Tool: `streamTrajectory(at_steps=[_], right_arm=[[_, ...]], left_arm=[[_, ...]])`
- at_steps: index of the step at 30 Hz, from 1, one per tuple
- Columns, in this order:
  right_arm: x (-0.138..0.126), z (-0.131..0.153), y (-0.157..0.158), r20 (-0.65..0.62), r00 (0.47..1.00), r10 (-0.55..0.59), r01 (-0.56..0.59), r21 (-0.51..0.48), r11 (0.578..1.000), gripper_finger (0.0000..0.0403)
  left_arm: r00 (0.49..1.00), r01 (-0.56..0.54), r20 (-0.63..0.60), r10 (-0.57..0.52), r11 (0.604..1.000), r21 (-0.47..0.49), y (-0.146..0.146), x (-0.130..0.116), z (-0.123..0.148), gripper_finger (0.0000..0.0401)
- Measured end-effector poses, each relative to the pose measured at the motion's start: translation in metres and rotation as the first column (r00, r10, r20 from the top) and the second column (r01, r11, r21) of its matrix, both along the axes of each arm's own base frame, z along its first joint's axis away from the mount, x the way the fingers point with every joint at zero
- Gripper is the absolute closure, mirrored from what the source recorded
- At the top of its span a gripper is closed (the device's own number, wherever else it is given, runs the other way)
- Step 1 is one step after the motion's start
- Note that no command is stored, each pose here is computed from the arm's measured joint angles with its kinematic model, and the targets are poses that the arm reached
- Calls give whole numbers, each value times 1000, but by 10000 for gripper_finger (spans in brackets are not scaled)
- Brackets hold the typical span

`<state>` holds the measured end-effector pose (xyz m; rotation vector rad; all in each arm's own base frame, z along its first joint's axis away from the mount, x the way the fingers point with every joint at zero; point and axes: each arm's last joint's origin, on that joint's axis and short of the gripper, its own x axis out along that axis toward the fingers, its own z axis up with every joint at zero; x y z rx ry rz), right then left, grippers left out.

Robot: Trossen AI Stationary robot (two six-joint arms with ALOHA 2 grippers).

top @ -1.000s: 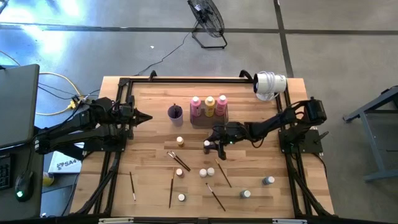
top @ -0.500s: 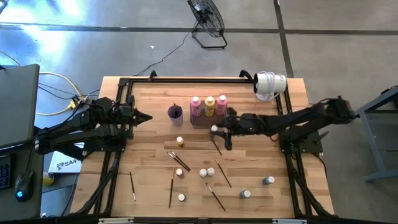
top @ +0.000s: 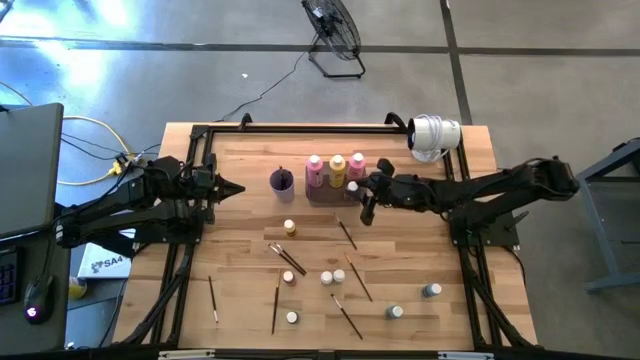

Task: Pick & Place Paint Supplies
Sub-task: Put the small blue paint bottle into the gray bin

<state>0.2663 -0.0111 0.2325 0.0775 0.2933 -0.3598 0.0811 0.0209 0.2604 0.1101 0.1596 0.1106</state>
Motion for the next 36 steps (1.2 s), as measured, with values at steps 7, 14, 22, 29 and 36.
streamTrajectory(at_steps=[7, 14, 22, 29, 36], right_arm=[[-1, -2, -16, -1, 1000, -11, 11, 21, 1000, 291], [-12, -26, -27, -4, 999, -33, 34, 79, 996, 282], [-25, -45, -35, 28, 997, -69, 66, 84, 994, 291], [-28, -49, -37, 19, 996, -92, 90, 100, 991, 289], [-24, -58, -38, -9, 995, -94, 95, 110, 989, 283]], left_arm=[[1000, 0, 0, 0, 1000, 0, 0, 0, 0, 398], [1000, 0, -2, 0, 1000, 0, 0, 0, 0, 398], [1000, 0, -7, 0, 1000, -2, 0, 0, -1, 398], [1000, 0, -7, 0, 1000, -2, 0, 0, -1, 398], [1000, 0, -7, 0, 1000, -2, 0, 0, -1, 398]])
